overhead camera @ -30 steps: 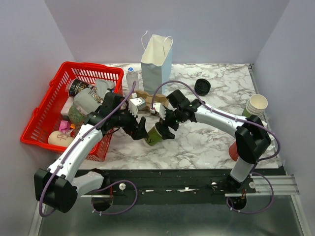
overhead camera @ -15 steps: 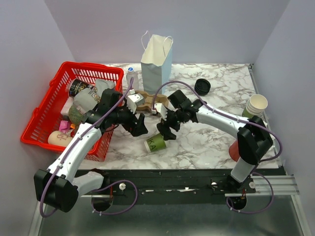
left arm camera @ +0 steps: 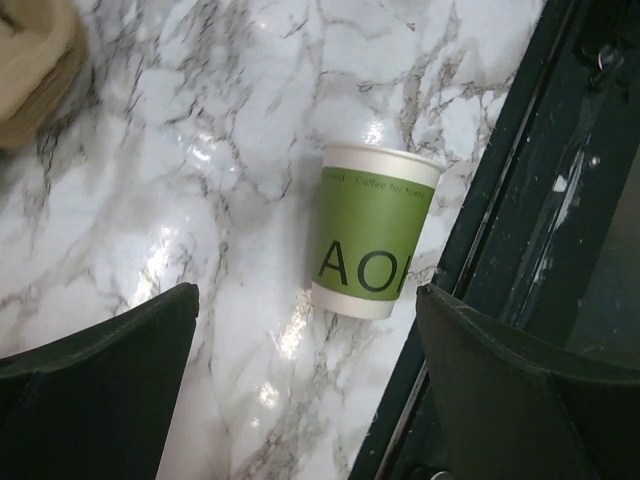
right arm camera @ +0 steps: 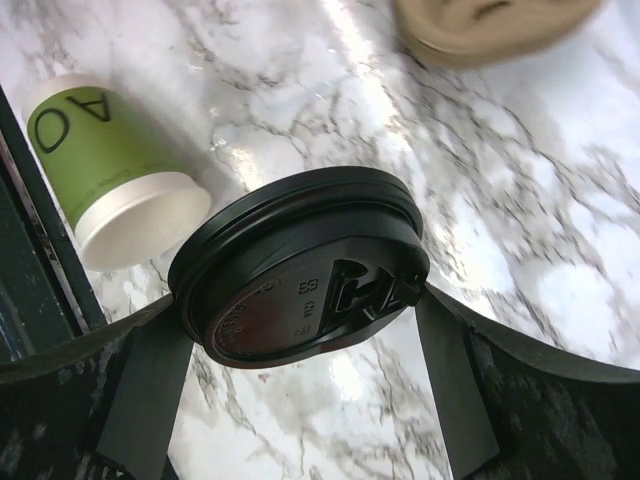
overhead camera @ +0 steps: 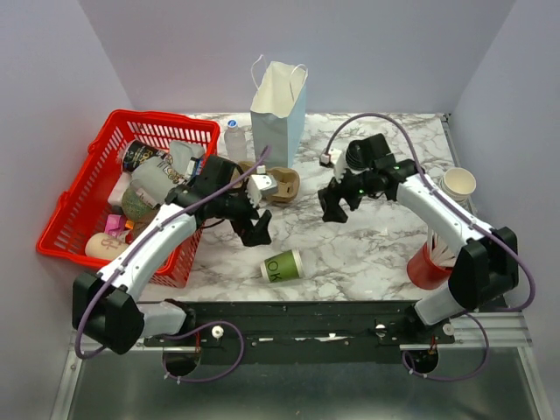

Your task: Pack the takeout coffee

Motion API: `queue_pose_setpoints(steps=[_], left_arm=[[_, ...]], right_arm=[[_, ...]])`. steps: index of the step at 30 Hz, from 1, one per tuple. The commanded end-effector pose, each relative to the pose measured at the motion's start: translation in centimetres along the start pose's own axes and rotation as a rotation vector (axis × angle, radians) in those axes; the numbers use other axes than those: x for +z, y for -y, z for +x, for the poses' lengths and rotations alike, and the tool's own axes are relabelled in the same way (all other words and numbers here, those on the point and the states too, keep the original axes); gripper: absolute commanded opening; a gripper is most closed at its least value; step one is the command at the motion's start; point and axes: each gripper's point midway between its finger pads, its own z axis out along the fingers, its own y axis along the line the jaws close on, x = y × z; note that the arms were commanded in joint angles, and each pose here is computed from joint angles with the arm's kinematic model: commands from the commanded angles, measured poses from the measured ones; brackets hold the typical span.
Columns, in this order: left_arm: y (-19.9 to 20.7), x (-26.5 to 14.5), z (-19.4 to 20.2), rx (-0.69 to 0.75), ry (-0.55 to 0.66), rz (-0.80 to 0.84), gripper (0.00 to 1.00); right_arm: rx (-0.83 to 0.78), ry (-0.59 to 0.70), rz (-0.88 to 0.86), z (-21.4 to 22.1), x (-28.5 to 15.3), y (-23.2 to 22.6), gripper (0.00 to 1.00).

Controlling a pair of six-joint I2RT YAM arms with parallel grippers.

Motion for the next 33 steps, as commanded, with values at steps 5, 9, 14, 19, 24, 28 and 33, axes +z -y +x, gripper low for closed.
queue_pose_setpoints(steps=[5, 9, 14, 19, 24, 28, 33], left_arm=[[5.9, 1.9, -0.9, 0.750, -0.126, 0.272, 0.96], [7.9, 2.5, -1.8, 1.017, -0.148, 0.418, 0.96], [9.4, 4.1, -0.7, 1.148, -0.253, 0.643, 0.89], [11.7, 4.8, 0.7, 1.264, -0.371, 0.826, 0.79], [13.7, 5.9, 1.7, 1.302, -0.370, 0.915, 0.79], [14.6, 6.9, 3.1, 1.264, -0.401, 0.971, 0.75], [14.7, 7.6, 5.7, 1.153, -0.523, 0.998, 0.64]], right_arm=[[0.216, 0.062, 0.070, -0.1, -5.7, 0.9, 0.94], [0.358, 0.096, 0.078, 0.5, -6.8, 2.4, 0.93], [0.472, 0.120, 0.118, 0.9, -7.8, 5.0, 0.92], [0.518, 0.140, 0.116, 1.2, -8.3, 6.2, 0.91], [0.517, 0.141, 0.094, 2.2, -8.1, 5.7, 0.91], [0.524, 0.140, 0.067, 2.9, -7.7, 4.7, 0.90], [0.524, 0.156, 0.066, 3.2, -7.8, 4.0, 0.89]])
